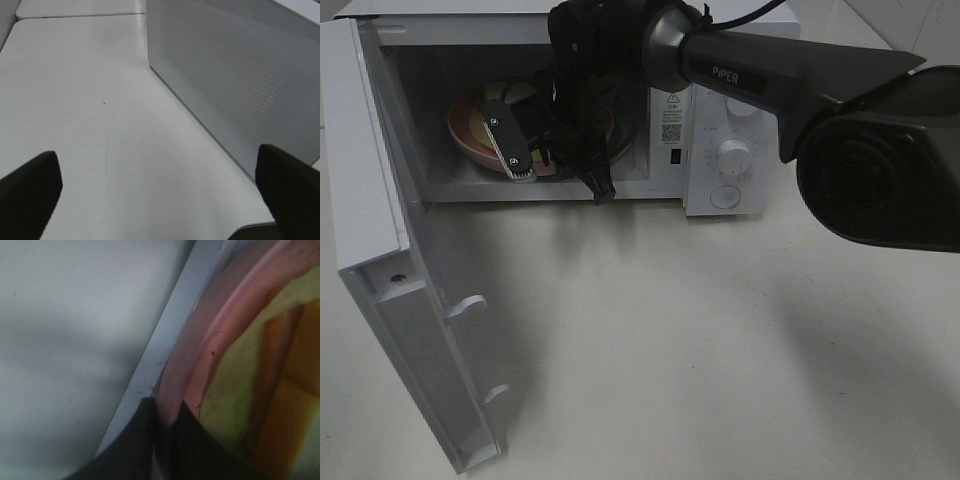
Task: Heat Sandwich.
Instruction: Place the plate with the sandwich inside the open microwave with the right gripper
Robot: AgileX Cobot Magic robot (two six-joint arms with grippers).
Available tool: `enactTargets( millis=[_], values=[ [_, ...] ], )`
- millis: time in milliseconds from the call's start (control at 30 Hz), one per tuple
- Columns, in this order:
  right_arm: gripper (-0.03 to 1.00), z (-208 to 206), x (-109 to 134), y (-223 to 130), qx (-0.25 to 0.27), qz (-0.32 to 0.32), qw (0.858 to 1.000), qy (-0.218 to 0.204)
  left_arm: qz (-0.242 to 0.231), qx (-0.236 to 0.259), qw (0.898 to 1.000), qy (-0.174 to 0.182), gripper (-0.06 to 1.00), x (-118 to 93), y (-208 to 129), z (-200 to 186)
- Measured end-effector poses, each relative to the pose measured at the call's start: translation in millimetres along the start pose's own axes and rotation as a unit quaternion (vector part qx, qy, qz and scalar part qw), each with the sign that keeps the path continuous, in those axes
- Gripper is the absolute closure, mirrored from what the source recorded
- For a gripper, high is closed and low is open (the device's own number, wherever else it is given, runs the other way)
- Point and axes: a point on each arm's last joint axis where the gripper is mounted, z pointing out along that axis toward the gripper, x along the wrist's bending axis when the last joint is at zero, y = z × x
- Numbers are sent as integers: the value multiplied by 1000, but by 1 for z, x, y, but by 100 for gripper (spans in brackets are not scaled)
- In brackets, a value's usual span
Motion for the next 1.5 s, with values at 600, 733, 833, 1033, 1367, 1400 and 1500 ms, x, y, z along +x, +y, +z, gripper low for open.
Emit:
enactTargets(
  millis=[600,733,833,1033,1367,1400,1500],
  values=[
    [63,7,-5,0,-6,8,999,-33,0,0,1000,0,-3,0,0,0],
    [51,7,-5,0,-7,10,999,-33,0,0,1000,0,-3,0,0,0],
    [42,8,-4,1,-10,16,999,-30,0,0,1000,0,-3,0,0,0],
    [29,11,5,1,-19,40,999,-28,0,0,1000,0,-3,0,0,0],
    [15,-12,14,-9,-27,66,996,-46,0,0,1000,0,-3,0,0,0],
    [15,-19,16,-10,-28,66,996,-50,0,0,1000,0,-3,0,0,0],
    [15,-26,19,-11,-29,65,996,-52,0,0,1000,0,-3,0,0,0]
  ],
)
